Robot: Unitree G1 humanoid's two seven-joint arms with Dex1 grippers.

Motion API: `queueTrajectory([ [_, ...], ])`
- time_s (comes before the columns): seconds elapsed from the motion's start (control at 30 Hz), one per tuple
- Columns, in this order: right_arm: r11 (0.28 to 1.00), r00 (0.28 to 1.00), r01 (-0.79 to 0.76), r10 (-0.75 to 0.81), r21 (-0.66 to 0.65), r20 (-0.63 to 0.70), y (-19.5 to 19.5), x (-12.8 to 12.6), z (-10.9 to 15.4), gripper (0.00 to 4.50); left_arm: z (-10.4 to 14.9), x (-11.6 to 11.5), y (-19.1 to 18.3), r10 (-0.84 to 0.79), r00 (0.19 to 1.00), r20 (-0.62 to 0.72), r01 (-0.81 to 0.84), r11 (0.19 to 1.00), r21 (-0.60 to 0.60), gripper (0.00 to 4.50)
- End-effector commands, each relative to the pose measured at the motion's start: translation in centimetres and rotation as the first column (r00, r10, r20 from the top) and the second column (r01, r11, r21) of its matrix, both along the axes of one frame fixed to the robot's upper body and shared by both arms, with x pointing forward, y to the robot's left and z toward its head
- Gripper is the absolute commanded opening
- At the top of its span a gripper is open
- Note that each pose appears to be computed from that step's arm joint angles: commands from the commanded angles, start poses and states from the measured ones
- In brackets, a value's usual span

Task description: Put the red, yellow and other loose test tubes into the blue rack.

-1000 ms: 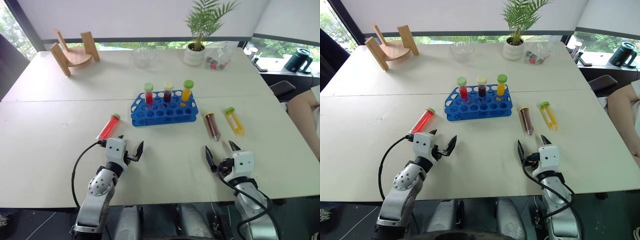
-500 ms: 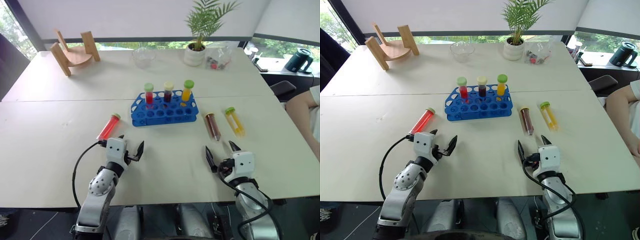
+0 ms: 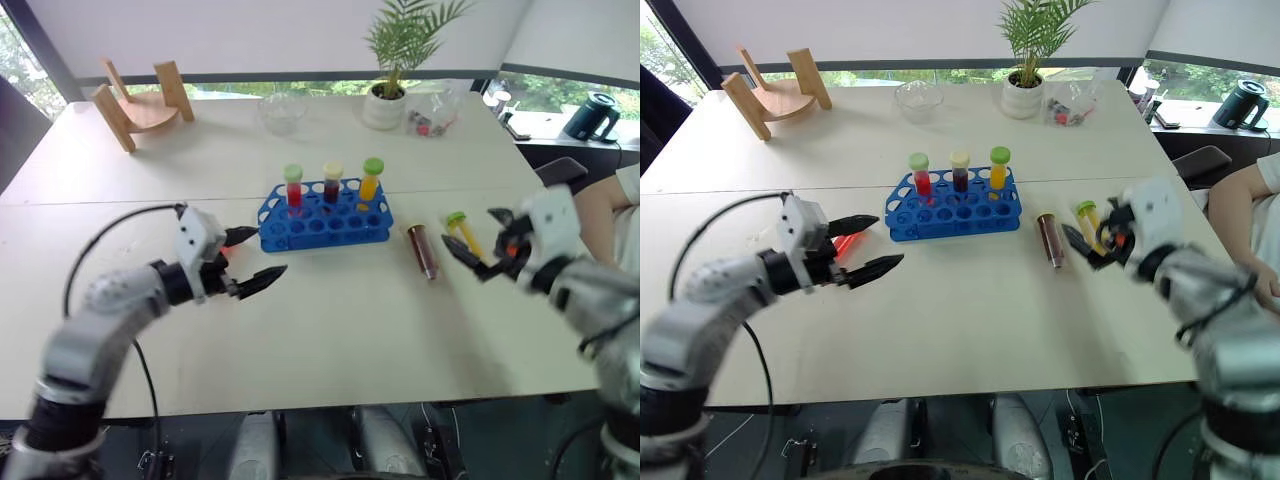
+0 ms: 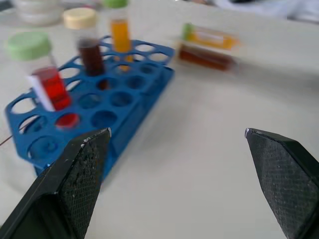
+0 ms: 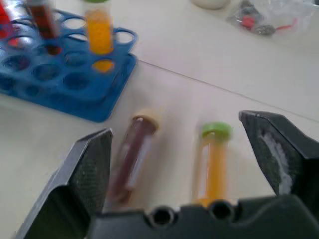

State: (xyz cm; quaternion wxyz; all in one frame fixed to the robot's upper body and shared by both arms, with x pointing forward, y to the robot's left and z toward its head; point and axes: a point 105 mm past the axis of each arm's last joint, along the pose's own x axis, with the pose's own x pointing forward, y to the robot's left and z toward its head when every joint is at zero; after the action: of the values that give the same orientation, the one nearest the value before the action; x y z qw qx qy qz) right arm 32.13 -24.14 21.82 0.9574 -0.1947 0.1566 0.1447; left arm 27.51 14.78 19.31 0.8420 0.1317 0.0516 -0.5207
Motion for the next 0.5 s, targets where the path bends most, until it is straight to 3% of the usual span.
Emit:
queueTrajectory([
  [0.03,0.989,0.932,0.126,-0.091,0.08,-0.35,-1.4,2.0,-1.2,4.5,3.0,-0.9,0.1,-0.175,0.982,-0.064,0.173,0.984,-0.038,4.46],
  [0.27,0.984,0.842,0.176,-0.141,0.019,-0.521,-2.1,5.0,-3.7,4.5,3.7,-0.8,-0.1,-0.242,0.969,-0.056,0.243,0.97,0.02,4.46],
  [0.5,0.986,0.812,0.161,-0.16,-0.048,-0.561,-3.5,7.2,-6.2,4.5,4.4,-1.0,-0.3,-0.252,0.968,-0.017,0.252,0.967,0.028,4.46],
])
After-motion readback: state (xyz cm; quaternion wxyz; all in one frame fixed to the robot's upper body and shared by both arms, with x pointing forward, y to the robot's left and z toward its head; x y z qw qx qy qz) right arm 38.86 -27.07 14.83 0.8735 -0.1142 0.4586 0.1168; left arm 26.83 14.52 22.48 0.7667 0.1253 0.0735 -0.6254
